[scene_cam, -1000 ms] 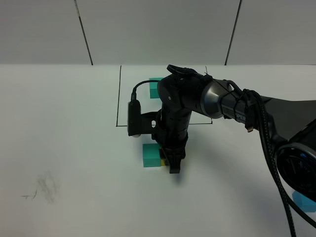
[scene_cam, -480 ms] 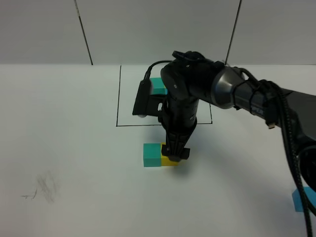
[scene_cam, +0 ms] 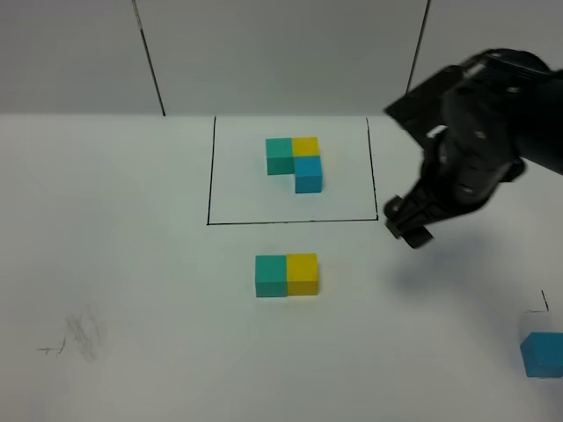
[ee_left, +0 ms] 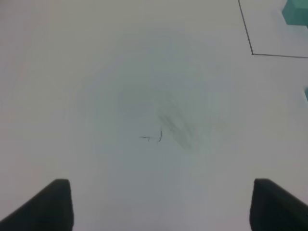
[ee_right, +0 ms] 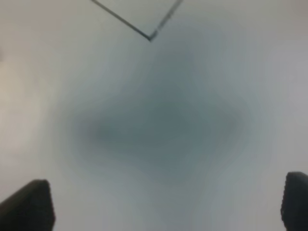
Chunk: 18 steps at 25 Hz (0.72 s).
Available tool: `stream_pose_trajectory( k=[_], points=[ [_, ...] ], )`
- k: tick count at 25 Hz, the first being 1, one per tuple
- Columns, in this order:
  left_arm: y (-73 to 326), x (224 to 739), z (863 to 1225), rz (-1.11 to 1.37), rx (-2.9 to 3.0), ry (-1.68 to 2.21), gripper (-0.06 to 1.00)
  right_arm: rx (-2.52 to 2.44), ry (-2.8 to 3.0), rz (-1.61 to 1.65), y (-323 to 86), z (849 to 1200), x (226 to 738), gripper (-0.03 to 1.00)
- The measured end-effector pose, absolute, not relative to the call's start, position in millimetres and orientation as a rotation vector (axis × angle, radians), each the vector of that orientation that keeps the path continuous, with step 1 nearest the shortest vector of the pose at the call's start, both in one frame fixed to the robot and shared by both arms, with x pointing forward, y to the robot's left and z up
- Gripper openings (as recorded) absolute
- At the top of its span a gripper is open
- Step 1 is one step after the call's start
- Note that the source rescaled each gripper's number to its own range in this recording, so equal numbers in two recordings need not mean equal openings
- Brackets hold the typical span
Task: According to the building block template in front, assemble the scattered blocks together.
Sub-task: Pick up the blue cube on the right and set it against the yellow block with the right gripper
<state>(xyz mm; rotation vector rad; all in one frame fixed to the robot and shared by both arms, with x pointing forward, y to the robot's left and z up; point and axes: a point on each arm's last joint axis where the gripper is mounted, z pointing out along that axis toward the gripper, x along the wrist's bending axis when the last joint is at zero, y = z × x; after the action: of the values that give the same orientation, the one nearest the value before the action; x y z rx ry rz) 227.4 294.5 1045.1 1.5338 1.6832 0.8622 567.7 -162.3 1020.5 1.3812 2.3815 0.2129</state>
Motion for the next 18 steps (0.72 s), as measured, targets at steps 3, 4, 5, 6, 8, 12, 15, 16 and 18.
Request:
stream_pose_trajectory(
  k=[3, 4, 5, 6, 8, 12, 15, 16, 18],
  points=[
    [295, 227, 1045, 0.862, 1.534, 1.683, 0.64, 1.557, 2.254, 0.250, -208, 1017, 536, 0.93],
    [295, 227, 1045, 0.862, 1.534, 1.683, 0.64, 1.618, 2.198, 0.279, -221, 1018, 526, 0.93],
    [295, 227, 1045, 0.862, 1.534, 1.683, 0.64, 1.691, 2.147, 0.282, -234, 1014, 517, 0.93],
    [295, 227, 1045, 0.862, 1.534, 1.683, 0.64, 1.758, 2.095, 0.282, -246, 1011, 506, 0.93],
    [295, 227, 1045, 0.862, 1.534, 1.683, 0.64, 1.855, 2.024, 0.266, -265, 1006, 490, 0.92],
    [295, 227, 1045, 0.862, 1.534, 1.683, 0.64, 1.973, 1.973, 0.223, -283, 988, 472, 0.91],
    [295, 227, 1045, 0.862, 1.534, 1.683, 0.64, 1.984, 1.983, 0.259, -283, 975, 467, 0.91],
    [295, 227, 1045, 0.862, 1.534, 1.683, 0.64, 1.982, 1.986, 0.277, -282, 972, 467, 0.91],
    [295, 227, 1045, 0.862, 1.534, 1.683, 0.64, 1.986, 1.998, 0.286, -281, 966, 468, 0.91]
  ],
)
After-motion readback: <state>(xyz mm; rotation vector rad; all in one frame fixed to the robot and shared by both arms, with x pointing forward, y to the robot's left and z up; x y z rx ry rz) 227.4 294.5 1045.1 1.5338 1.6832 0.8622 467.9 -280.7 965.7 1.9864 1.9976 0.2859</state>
